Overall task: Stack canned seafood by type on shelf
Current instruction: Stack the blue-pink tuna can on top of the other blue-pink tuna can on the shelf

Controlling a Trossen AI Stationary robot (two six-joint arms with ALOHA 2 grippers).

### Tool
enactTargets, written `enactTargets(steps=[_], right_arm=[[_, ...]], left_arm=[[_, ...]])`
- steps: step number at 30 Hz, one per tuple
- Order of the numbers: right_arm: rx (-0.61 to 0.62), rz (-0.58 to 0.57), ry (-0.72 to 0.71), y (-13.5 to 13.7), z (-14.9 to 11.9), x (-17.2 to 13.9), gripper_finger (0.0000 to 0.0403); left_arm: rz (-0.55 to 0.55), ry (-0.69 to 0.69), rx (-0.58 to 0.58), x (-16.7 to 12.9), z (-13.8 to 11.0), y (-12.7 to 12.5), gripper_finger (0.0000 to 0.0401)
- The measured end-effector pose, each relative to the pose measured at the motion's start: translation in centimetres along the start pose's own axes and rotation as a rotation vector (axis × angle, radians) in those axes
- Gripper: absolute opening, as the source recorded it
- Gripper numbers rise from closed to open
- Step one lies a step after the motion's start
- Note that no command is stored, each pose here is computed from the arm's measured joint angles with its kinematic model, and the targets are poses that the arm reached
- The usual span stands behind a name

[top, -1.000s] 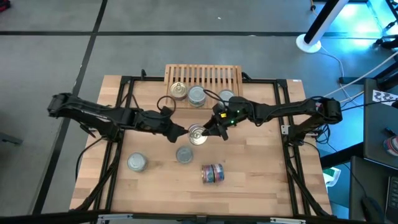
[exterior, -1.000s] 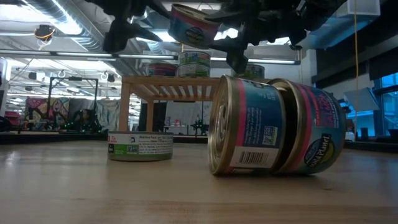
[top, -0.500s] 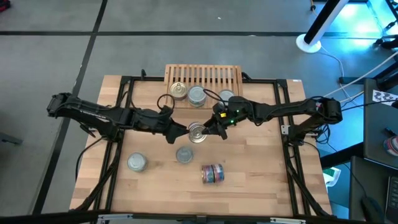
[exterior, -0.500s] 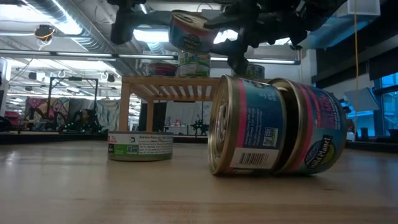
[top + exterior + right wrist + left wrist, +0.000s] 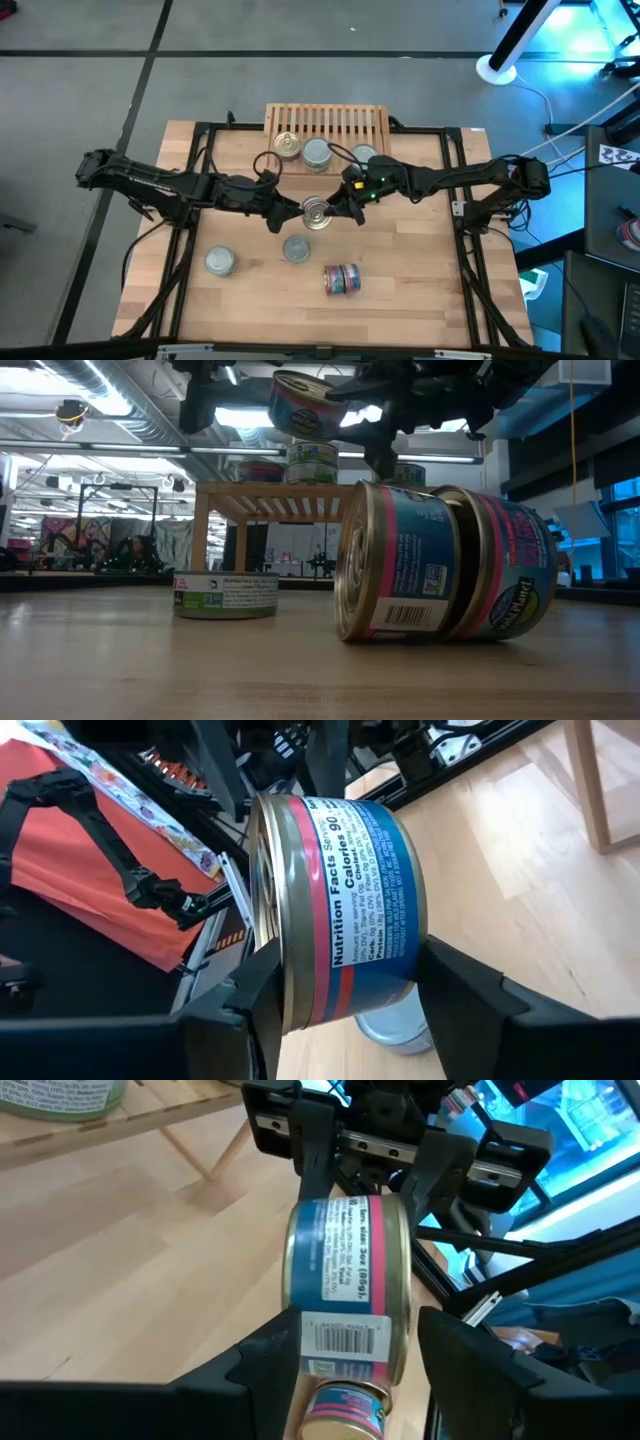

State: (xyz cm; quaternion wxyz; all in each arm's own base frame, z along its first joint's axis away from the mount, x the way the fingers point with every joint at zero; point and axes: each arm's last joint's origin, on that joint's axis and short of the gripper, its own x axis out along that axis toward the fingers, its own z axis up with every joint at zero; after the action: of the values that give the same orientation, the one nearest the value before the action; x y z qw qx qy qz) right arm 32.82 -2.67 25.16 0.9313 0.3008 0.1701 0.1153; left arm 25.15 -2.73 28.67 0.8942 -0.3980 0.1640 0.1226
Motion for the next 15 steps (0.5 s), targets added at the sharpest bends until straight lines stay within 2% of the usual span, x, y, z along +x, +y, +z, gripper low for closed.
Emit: enactTargets(steps=[9,15], right_arm=[[0.02,0.008,-0.013,0.1,0.1,0.0,0.0186],[0.029,-0.003,0.004,-0.1,-0.1,0.0,0.0186]], left_arm=[[0.006,0.002,0.075,0.1,-0.1,0.0,0.0196],[0.038,0.027,0.032,1.1,-0.3,0.6,0.0196]])
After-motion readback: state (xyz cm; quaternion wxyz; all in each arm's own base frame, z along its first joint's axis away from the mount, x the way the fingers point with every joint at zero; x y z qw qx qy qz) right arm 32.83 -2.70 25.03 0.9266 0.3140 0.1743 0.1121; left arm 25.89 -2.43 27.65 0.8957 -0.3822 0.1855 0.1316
